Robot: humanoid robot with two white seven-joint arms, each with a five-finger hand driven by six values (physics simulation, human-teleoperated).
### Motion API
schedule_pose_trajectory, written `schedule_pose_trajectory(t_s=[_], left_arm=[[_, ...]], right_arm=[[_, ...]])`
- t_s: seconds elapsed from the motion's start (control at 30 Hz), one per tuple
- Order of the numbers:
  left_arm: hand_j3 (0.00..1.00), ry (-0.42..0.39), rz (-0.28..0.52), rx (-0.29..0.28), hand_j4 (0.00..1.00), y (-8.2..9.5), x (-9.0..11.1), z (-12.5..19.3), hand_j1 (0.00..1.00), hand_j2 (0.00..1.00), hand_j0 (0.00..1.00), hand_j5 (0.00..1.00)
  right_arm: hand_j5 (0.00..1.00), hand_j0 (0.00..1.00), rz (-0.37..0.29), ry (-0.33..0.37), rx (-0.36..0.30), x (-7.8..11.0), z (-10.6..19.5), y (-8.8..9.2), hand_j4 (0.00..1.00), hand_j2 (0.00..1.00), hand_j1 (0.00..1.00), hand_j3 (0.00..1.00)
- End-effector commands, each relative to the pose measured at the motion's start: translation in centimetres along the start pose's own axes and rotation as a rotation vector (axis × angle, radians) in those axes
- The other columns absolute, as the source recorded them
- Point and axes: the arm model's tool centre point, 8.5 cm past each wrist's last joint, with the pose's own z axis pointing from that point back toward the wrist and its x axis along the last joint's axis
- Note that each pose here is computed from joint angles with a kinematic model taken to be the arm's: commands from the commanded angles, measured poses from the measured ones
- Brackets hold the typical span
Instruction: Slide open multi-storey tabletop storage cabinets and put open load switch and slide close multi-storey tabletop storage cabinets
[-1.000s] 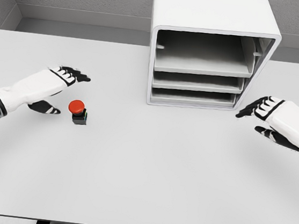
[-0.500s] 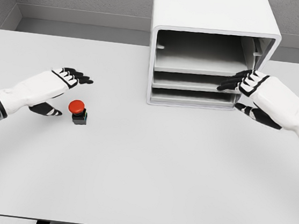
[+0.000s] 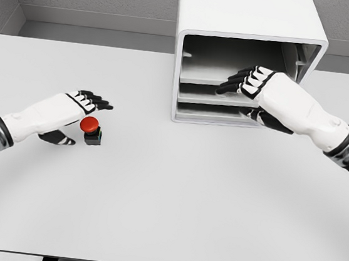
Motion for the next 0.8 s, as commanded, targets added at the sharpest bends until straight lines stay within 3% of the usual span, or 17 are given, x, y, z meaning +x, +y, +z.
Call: schedule_pose_trajectory(t_s=[0.0,0.2,0.5,0.63,0.77], left_arm=[[0.96,-0.015,0.009,-0.010,0.96,-0.4,0.4,-0.4,0.96,0.96,0.96,0.96],[0.79,-0.018,0.009,-0.013,0.79,-0.5,0.5,-0.4,0.79,0.79,0.79,0.79],[0.73,-0.032,0.012,-0.026,0.73,-0.9,0.9,-0.7,0.73,0.73,0.73,0.73],[0.64,-0.033,0.013,-0.027,0.64,-1.0,0.9,-0.8,0.64,0.64,0.64,0.64],[0.64,-0.031,0.013,-0.029,0.64,-1.0,0.8,-0.7,0.64,0.64,0.64,0.64]], right_arm=[[0.74,0.74,-0.044,0.011,0.021,-0.3,-0.3,1.7,0.74,0.74,0.74,0.74],[0.74,0.74,-0.072,0.032,0.013,-2.1,-2.0,2.4,0.74,0.74,0.74,0.74],[0.75,0.75,-0.111,0.030,0.058,-2.9,-4.2,3.8,0.75,0.75,0.75,0.75],[0.75,0.75,-0.121,0.057,0.062,-4.1,-4.6,4.0,0.75,0.75,0.75,0.75],[0.75,0.75,-0.132,0.084,0.067,-5.0,-4.8,4.5,0.75,0.75,0.75,0.75]])
